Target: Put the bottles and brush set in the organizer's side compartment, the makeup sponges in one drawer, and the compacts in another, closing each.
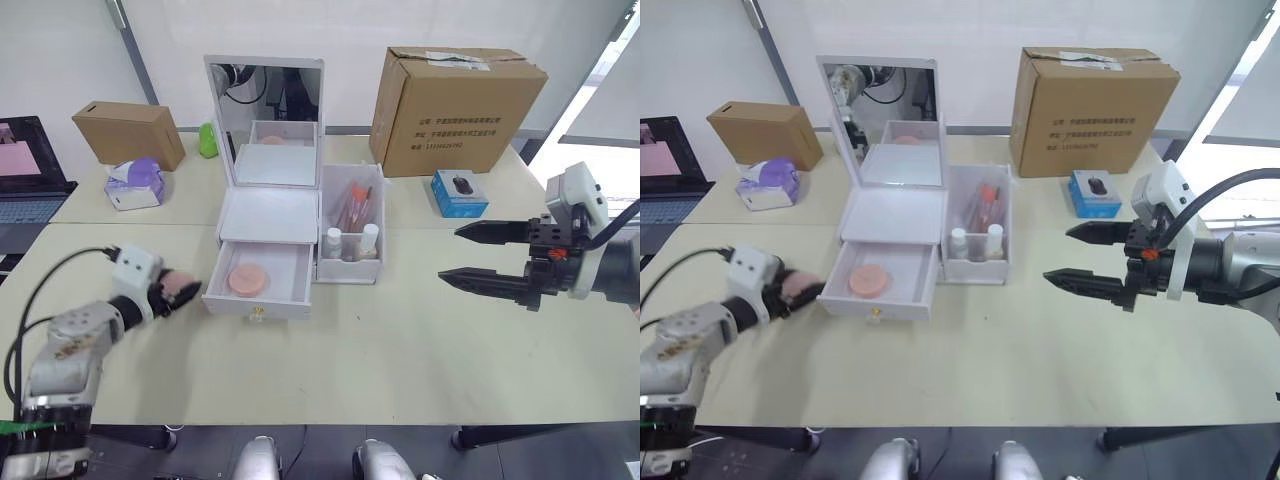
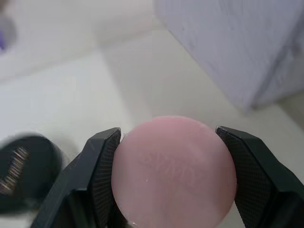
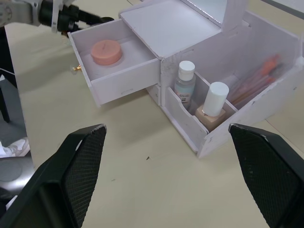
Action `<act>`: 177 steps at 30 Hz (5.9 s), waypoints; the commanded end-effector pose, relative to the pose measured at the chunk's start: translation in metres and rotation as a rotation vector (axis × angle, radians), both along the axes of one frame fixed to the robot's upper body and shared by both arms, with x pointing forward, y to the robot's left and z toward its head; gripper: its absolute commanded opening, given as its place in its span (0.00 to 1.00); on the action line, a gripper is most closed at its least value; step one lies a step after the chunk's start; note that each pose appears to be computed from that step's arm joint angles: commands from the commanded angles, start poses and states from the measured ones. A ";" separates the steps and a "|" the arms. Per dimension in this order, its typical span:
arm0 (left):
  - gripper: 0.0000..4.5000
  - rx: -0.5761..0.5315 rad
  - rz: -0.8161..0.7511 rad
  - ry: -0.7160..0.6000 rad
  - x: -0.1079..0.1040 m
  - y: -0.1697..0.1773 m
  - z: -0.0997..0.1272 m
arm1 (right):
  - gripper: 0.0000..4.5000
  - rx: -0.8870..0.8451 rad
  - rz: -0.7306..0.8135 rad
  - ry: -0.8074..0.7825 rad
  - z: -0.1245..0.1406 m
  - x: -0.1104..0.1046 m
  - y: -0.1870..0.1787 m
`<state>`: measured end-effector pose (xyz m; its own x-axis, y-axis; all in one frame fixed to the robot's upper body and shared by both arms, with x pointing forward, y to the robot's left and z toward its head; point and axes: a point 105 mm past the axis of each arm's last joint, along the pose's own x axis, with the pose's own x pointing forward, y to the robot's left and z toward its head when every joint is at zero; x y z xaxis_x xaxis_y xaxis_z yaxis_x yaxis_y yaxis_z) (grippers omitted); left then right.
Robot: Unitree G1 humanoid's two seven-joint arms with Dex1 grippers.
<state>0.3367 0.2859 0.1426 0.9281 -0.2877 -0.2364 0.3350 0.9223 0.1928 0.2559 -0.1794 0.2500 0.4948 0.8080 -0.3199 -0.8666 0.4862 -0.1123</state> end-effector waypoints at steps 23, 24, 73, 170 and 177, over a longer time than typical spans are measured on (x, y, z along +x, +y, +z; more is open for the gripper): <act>0.65 0.143 -1.159 0.033 -0.034 -0.149 0.094 | 1.00 0.088 0.128 -0.039 0.018 -0.041 0.028; 0.65 0.160 -1.175 0.039 -0.033 -0.150 0.090 | 1.00 0.089 0.118 -0.039 0.018 -0.043 0.028; 0.08 -0.257 -0.586 0.092 -0.131 -0.048 -0.003 | 1.00 0.082 0.335 -0.027 0.017 -0.022 0.053; 0.46 -0.276 -0.131 -0.262 -0.009 -0.133 -0.039 | 1.00 0.040 0.160 -0.080 0.038 -0.043 0.033; 0.46 -0.245 -0.045 -0.266 0.001 -0.157 -0.047 | 1.00 0.041 0.160 -0.079 0.039 -0.044 0.033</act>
<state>0.3347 0.1308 0.0850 0.9287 -0.3670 0.0537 0.3661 0.9302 0.0262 0.2161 -0.1454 0.2763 0.3651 0.8899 -0.2734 -0.9309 0.3461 -0.1168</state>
